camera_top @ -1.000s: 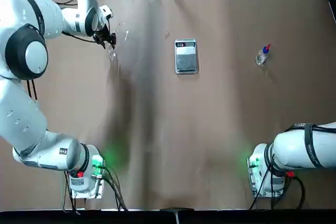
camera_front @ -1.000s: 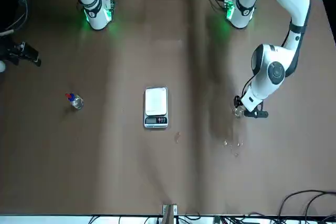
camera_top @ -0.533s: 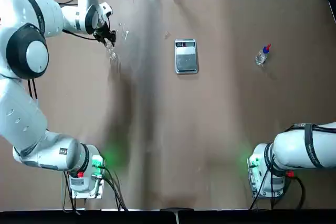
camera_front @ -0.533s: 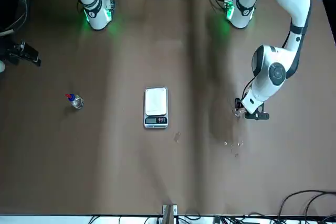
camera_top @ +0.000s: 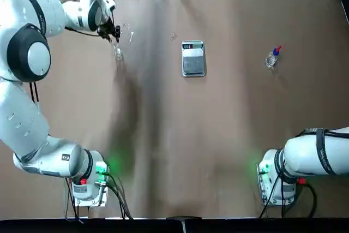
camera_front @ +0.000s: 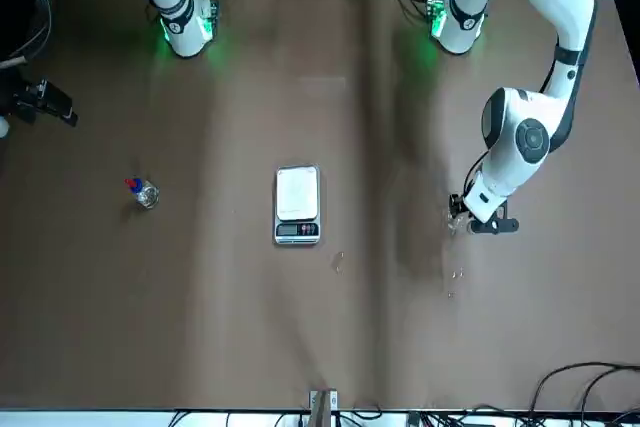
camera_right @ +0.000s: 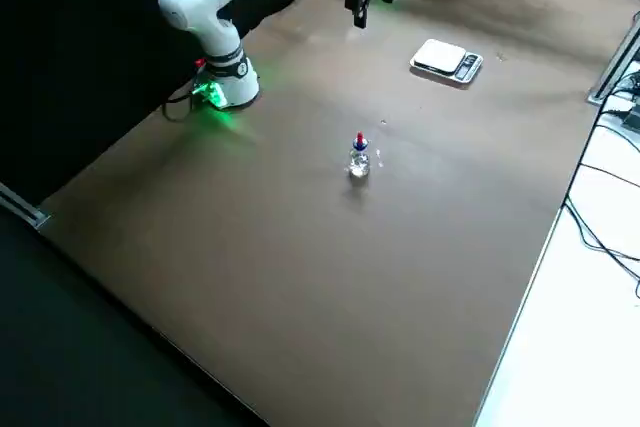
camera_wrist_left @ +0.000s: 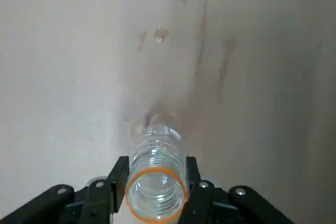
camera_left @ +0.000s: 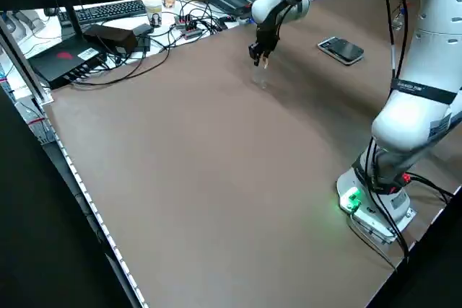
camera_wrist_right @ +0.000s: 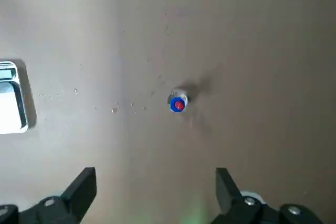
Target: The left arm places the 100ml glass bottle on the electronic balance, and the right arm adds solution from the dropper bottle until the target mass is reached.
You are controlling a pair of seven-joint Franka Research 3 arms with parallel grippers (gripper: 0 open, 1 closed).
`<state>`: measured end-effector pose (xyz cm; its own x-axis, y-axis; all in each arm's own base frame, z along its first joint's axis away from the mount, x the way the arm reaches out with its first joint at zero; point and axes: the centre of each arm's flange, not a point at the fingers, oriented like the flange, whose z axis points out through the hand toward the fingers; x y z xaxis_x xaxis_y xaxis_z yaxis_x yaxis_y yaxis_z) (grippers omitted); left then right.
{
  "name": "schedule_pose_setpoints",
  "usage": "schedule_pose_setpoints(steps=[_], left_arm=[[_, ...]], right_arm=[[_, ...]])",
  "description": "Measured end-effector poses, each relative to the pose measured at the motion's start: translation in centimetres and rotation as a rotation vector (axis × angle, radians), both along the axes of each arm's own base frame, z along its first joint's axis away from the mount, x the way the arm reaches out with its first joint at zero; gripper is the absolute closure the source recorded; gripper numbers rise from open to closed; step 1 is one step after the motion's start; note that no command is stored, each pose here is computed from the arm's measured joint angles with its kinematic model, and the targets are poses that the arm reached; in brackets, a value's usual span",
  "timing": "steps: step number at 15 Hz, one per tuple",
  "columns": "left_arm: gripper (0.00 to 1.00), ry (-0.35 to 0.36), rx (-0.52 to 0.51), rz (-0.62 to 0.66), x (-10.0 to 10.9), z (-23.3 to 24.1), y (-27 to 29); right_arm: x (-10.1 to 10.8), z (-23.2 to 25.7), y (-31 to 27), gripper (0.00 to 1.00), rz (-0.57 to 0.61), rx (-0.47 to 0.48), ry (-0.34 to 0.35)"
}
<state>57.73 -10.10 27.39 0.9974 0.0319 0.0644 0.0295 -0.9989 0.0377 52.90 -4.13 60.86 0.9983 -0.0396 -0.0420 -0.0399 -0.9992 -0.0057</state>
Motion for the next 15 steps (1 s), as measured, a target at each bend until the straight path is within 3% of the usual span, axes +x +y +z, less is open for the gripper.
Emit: schedule_pose_setpoints(steps=[2, 5, 7, 11, 15], left_arm=[[0.52, -0.014, -0.012, 0.027, 1.0, 1.8, -1.4], [0.52, 0.019, -0.014, 0.052, 1.8, 4.8, -5.0], [0.52, 0.045, -0.014, 0.09, 1.9, 8.5, -10.3], [0.52, 0.031, -0.035, 0.135, 0.1, 11.9, -18.9], [0.52, 0.038, -0.054, 0.169, -1.7, 10.6, -28.0]], right_arm=[[0.0, 0.0, 0.0, 0.0, 0.0, 0.0, -0.002], [0.1, -0.2, -0.4, 0.0, -0.012, 0.006, 0.002], [0.5, -1.3, -2.7, 0.0, -0.054, 0.009, 0.019], [1.1, -3.5, -6.0, 0.0, -0.036, 0.019, 0.046], [1.5, -4.7, -6.6, 0.0, -0.017, 0.025, 0.064]])
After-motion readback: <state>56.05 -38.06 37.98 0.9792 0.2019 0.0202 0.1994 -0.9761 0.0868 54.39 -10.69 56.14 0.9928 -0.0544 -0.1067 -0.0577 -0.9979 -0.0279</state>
